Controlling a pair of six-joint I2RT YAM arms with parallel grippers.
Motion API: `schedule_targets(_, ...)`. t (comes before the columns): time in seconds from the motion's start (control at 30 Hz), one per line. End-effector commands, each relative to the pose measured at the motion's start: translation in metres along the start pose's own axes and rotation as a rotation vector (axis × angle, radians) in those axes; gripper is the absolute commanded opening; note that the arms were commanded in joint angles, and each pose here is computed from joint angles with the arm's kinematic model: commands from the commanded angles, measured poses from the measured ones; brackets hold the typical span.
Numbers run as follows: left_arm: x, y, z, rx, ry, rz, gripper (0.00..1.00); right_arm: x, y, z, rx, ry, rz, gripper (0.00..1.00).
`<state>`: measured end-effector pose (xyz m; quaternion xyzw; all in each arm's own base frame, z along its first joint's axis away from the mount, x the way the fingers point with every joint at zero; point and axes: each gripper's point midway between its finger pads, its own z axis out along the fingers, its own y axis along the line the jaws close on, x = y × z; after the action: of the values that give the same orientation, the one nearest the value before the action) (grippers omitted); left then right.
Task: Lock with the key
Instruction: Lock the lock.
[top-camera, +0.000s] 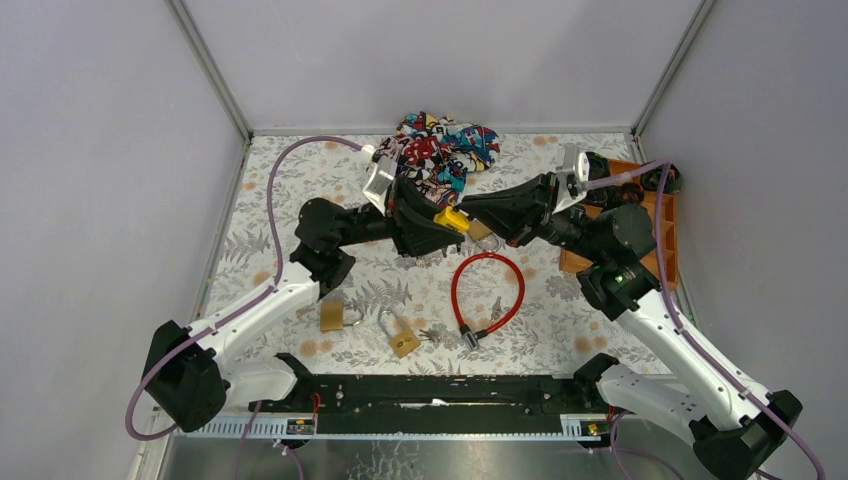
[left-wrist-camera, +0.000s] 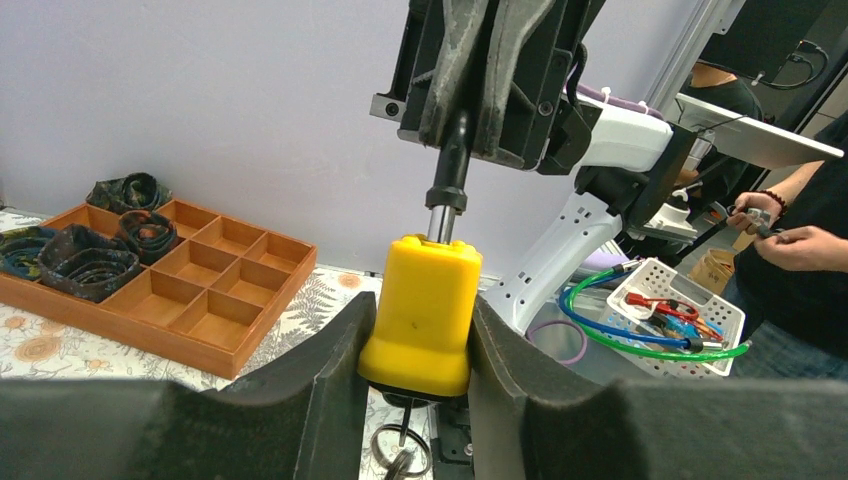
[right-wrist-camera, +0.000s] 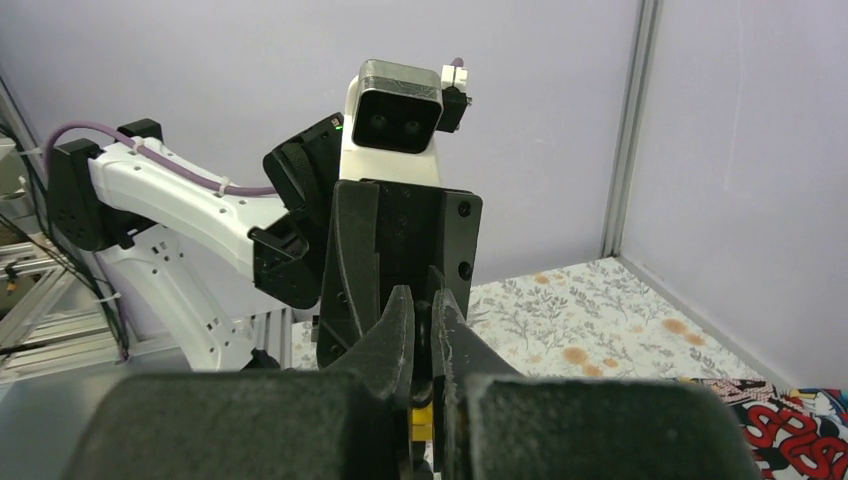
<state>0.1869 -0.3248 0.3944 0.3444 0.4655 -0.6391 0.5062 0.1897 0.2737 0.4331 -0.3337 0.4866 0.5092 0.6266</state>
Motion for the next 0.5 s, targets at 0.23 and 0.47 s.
schedule_targets(0.23,-0.12,-0.019,-0.007,0.01,-0.248,0.362,0.0,0.142,0.005,-0.033,-0.04,0.383,0.211,0.0)
schedule_targets(0.47,-0.103,0.009,-0.025,-0.072,-0.091,0.32,0.0,0.138,0.01,-0.04,-0.041,0.44,0.195,0.0)
